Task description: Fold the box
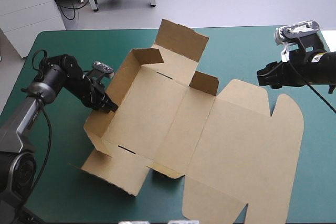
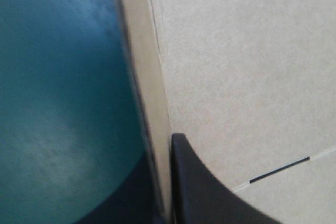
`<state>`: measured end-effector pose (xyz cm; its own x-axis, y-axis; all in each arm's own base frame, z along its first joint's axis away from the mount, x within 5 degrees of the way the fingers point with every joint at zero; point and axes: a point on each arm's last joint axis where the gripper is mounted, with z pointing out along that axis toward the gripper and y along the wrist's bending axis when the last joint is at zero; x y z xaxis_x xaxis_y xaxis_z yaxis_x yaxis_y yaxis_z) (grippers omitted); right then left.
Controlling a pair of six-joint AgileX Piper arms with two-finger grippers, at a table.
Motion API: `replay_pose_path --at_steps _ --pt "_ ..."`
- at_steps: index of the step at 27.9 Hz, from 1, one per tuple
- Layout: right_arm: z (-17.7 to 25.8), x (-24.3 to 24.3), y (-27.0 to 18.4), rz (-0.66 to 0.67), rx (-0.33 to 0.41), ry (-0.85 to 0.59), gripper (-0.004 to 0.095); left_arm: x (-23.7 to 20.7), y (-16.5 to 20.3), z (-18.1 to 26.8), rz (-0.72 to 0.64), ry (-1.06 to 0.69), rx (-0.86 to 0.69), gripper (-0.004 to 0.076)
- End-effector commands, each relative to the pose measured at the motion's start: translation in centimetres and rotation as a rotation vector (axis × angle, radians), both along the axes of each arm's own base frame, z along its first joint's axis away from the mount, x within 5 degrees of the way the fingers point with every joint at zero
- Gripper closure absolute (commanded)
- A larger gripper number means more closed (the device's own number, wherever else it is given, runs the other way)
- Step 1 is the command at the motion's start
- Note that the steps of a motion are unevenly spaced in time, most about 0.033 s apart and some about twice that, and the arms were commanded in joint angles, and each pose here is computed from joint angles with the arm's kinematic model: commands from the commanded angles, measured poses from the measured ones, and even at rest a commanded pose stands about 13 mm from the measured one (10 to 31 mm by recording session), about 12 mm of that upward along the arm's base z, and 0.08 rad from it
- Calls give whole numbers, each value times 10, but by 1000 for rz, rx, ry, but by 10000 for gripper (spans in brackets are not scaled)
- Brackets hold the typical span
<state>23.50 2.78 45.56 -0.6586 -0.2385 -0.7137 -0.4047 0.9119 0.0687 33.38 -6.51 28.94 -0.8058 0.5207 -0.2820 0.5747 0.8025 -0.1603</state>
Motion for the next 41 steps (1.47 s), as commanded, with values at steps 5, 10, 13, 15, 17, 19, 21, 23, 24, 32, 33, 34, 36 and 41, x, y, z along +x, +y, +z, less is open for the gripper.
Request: replay_pose_path --at_steps 5,10,13,15,17,19,21,23,24,32,33,34,36,41 --pt "16 -11 0 1 17 -66 373 45 -20 52 -216 -262 50 756" --pt "17 -11 0 0 16 -78 372 70 -58 62 -421 -446 209 756" --pt "17 -11 0 0 17 -79 373 74 -86 74 -483 -601 261 756" --pt "17 -10 -1 -3 10 -79 376 74 -104 82 -523 -728 307 756" --pt "17 -10 -3 -29 -10 -77 376 71 -126 89 -575 -851 365 756" --pt "17 -12 -7 -68 -35 -77 376 64 -146 94 -628 -929 403 756" --pt "18 -15 -11 -105 -57 -79 376 58 -161 96 -662 -974 410 756" --pt "21 -21 -16 -157 -89 -89 376 50 -174 101 -692 -1012 403 756" --pt "22 -23 -18 -176 -103 -92 376 46 -178 102 -703 -1024 405 756" --pt "32 -44 -30 -292 -176 -130 377 4 -215 112 -712 -1108 442 756" --pt "33 -47 -30 -295 -176 -136 376 -2 -218 111 -729 -1124 458 756" --pt "33 -48 -31 -302 -177 -136 376 -8 -220 110 -733 -1143 462 756" --pt "33 -48 -33 -311 -176 -135 376 -18 -220 110 -720 -1184 457 756" --pt "35 -47 -40 -355 -171 -153 380 -46 -209 101 -725 -1254 435 756"
